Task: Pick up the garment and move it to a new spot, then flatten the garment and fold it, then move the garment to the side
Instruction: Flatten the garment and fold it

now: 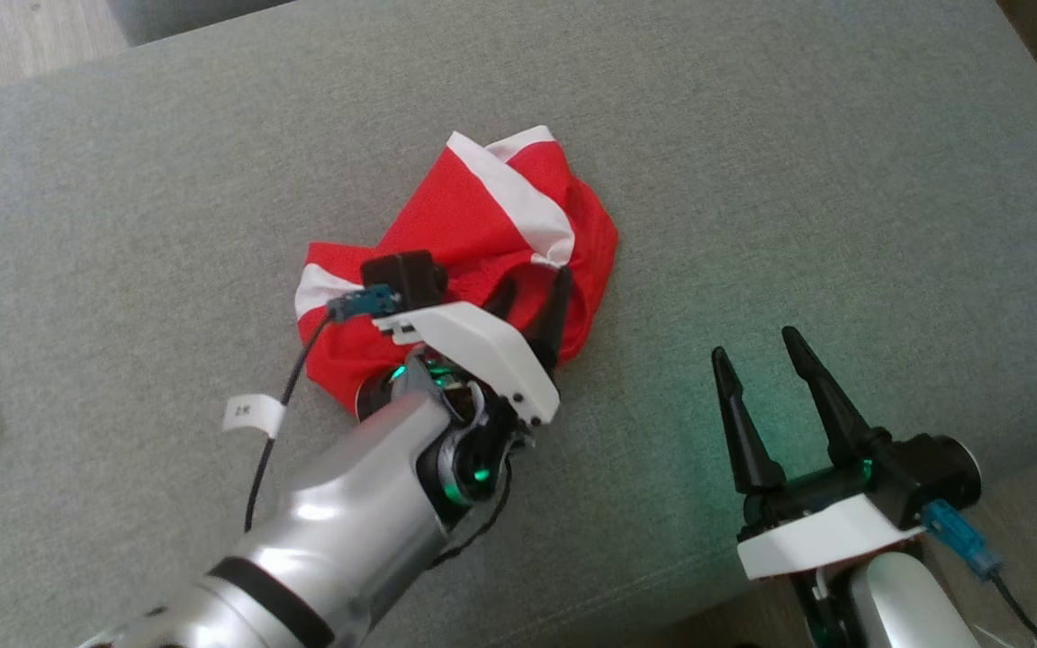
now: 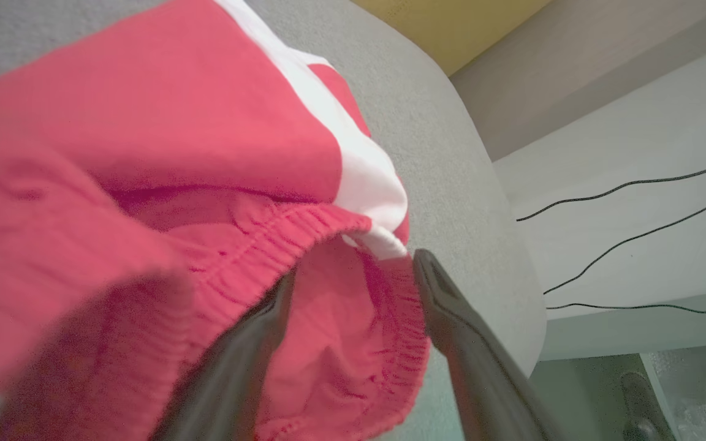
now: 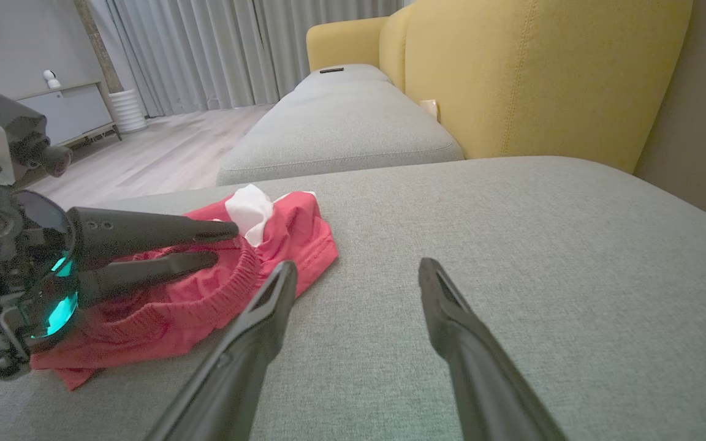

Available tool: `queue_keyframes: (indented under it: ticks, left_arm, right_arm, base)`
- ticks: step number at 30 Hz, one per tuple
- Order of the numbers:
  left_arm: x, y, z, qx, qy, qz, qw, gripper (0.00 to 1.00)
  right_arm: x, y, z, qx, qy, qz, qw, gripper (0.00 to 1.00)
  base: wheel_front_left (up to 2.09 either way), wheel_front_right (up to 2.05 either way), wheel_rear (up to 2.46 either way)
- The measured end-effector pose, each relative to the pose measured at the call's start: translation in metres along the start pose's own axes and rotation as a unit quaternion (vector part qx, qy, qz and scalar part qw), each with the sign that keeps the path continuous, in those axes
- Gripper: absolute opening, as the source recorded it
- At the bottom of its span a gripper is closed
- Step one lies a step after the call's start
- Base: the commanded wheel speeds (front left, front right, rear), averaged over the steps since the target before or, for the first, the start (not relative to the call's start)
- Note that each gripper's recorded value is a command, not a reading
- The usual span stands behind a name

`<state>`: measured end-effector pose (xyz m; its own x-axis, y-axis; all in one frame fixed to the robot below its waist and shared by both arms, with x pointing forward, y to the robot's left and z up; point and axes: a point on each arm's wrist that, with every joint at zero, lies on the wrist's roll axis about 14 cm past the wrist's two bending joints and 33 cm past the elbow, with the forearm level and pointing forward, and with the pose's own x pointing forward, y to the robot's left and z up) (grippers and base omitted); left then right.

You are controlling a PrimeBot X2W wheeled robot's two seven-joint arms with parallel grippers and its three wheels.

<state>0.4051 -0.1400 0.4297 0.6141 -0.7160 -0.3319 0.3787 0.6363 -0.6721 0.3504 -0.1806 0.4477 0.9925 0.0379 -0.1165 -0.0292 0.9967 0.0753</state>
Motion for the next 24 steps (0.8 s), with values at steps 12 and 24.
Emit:
queue_keyframes:
  ticks: [12,24]
  left_arm:
    - [0.007,0.013,0.000,-0.049,0.014,0.046,0.998,0.40]
    - [0.004,-0.006,0.012,0.004,0.004,0.010,1.000,0.00]
  right_arm:
    - [-0.002,-0.001,-0.002,0.000,0.003,-0.003,1.000,1.00]
    - [-0.008,-0.001,0.008,0.000,-0.014,-0.003,1.000,1.00]
  base:
    - [0.00,0.00,0.00]
    - [0.00,0.00,0.00]
